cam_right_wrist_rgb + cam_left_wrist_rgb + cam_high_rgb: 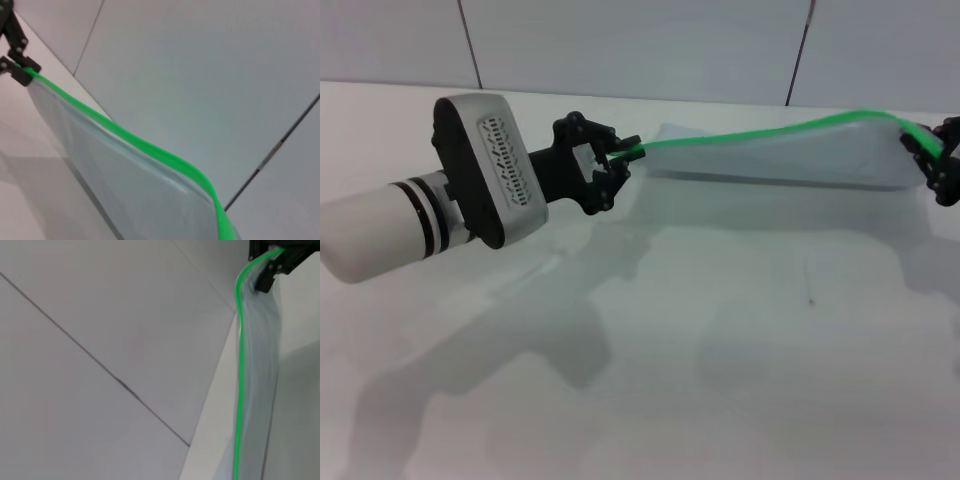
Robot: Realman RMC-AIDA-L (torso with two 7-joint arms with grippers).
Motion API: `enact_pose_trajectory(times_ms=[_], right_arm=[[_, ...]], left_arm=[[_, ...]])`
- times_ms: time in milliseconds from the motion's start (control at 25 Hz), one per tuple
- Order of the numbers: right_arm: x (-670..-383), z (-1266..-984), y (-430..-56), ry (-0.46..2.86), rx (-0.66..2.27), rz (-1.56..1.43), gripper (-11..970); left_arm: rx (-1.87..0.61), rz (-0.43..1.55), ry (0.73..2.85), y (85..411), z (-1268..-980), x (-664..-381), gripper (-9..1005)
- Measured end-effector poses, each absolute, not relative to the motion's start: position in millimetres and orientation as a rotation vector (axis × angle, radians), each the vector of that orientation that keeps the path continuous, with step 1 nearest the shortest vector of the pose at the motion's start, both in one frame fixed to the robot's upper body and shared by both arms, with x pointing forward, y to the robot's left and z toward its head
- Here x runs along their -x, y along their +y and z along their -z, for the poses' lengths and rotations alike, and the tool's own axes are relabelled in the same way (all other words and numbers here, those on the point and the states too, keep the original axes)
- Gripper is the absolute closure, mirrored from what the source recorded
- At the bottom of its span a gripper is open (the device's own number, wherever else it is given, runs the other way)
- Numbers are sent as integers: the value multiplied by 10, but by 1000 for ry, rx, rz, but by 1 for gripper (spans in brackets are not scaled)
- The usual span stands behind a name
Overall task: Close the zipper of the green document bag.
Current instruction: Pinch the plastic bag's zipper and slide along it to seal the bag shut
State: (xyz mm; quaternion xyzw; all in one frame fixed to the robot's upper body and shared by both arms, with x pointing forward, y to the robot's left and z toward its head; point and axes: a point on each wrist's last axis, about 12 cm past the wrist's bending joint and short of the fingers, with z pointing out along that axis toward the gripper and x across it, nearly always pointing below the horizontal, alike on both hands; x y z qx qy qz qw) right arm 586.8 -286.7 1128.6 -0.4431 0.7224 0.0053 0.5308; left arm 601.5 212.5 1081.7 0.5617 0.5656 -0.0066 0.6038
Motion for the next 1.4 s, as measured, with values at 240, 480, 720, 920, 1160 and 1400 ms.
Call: enact_pose_trajectory(times_ms=[240,480,720,920,1160,1400], right_arm=[[-5865,-11283,-2922,1734,1030,-7,906],[-5871,-11277,-2937,1739,1017,1,906],[-5873,-11277,-2939,1737,1016,3,906],[-5876,-11278,-2936,1727,1030,16,907],[-5915,-11341,-2986,1721,954,19,853],[-5916,-11396,-3048,1708,843,28,717]], left_arm=[[-1294,14,1311,2135,-10817,-6014,917],[-1293,16,1310,2132,-10818,-6014,918],[-1286,20,1308,2126,-10824,-6014,917],[-1272,20,1306,2127,-10841,-6025,897],[-1186,31,1312,2138,-10919,-6077,836],[-1098,84,1287,2118,-11013,-6090,775]])
